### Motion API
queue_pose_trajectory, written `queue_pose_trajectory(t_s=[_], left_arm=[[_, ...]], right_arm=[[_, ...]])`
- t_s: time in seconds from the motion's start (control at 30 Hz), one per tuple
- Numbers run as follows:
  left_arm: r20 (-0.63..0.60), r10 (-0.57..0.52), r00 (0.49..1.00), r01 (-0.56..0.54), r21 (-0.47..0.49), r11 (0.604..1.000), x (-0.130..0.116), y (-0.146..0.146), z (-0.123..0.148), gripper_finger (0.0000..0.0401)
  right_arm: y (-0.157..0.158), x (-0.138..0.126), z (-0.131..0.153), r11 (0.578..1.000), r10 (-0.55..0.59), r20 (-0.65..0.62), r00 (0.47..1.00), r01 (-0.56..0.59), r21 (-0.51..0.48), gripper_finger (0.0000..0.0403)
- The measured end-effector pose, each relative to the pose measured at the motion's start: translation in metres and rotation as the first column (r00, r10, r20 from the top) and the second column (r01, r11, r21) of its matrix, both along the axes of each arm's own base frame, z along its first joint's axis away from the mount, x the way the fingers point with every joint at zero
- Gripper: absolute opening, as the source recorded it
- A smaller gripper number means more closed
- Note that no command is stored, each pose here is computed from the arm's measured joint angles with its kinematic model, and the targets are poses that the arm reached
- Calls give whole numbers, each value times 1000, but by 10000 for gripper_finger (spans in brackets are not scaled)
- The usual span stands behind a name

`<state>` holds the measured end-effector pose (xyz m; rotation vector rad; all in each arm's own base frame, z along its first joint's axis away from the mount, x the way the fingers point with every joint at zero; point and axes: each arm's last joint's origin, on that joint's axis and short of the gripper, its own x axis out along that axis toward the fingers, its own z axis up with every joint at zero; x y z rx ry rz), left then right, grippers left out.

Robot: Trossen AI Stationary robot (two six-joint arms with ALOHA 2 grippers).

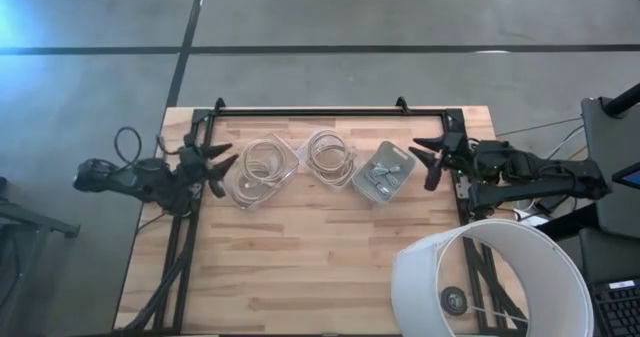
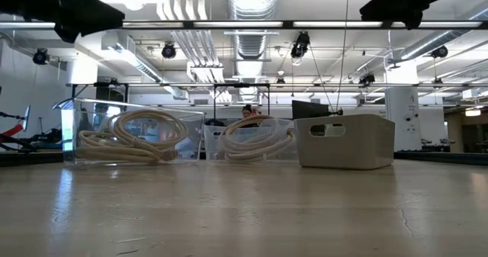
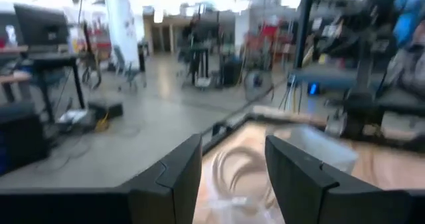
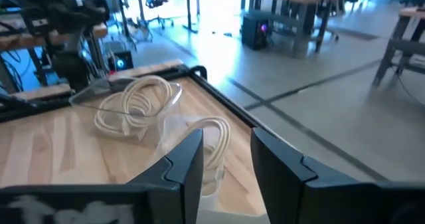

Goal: Pick & Place USB Port
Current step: Return to Home Position

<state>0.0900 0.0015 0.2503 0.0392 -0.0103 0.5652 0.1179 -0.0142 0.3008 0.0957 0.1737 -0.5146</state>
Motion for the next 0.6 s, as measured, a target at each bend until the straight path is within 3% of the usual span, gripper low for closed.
queue_pose_trajectory(t_s=[0.27,0.6], left_arm=[[69,-155,985,151,66,986,-5,-3,-14,170],[79,-170,982,164,78,983,-9,-2,-26,170]], right_arm=[[0,-11,-6,1000,9,44,999,-8,-18,111],[0,-28,-15,998,22,96,995,-17,-54,122]])
